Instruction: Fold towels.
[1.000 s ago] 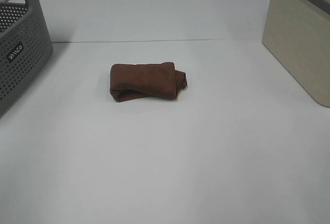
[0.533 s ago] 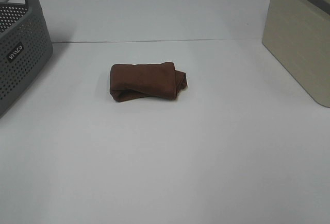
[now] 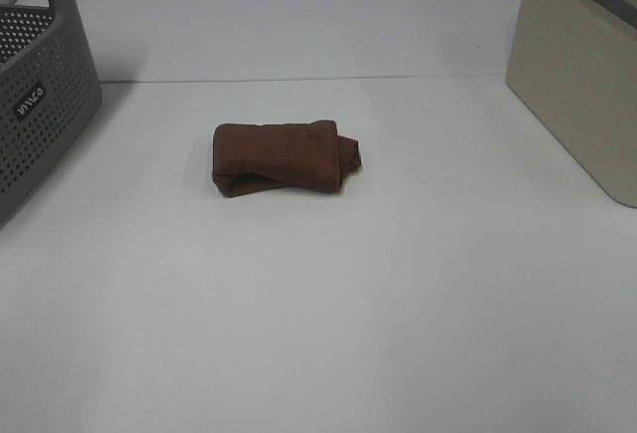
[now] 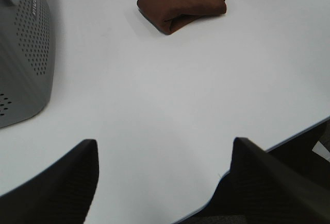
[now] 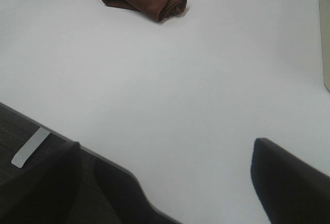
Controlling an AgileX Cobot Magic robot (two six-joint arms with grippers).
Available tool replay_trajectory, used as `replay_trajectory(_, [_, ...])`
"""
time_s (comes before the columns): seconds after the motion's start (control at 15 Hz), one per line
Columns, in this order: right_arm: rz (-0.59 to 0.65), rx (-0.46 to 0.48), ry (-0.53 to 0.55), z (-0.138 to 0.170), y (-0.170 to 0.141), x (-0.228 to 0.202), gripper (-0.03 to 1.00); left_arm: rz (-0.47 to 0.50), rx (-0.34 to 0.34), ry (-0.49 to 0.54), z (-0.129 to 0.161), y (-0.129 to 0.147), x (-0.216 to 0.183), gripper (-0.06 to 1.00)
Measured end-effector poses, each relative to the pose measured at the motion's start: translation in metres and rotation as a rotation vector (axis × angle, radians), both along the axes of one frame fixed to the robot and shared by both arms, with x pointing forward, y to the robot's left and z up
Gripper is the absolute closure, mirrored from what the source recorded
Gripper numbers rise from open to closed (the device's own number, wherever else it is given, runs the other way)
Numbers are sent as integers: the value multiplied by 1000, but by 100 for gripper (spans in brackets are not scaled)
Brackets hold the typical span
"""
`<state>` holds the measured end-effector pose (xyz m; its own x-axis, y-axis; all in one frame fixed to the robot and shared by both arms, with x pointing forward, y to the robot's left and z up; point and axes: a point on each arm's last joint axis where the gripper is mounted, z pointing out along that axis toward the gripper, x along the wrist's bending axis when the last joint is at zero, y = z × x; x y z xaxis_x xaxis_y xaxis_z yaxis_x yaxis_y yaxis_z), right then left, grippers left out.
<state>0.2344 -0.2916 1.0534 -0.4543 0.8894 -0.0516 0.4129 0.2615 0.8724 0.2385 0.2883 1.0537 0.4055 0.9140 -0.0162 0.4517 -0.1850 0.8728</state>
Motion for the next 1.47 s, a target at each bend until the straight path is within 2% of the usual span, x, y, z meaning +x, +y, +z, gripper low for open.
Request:
replay_trajectory(0.47, [-1,2,1,0,0,0,13,6,1,-1,0,0,0,26])
replay_trajectory(0.6, [-18,2,1,0,0,0,13,46,2,-2,0,0,0,26])
replay_trajectory(0.87, [-219,2,1,0,1,2,13,229,3,-2,0,0,3,26])
replay_trajectory(1.0, [-275,3,1,0,1,2,13,286,3,-2,0,0,3,26])
replay_trajectory(1.13, [-284,4,-7,0,1,1,13,295,3,-5,0,0,3,26])
replay_trajectory(1.27, [-288,10,-35,0,1,-3,13,295,-3,-55,0,0,-5,26])
replay_trajectory(1.47, [-288,10,-35,0,1,-3,13,295,-3,-58,0,0,-5,26])
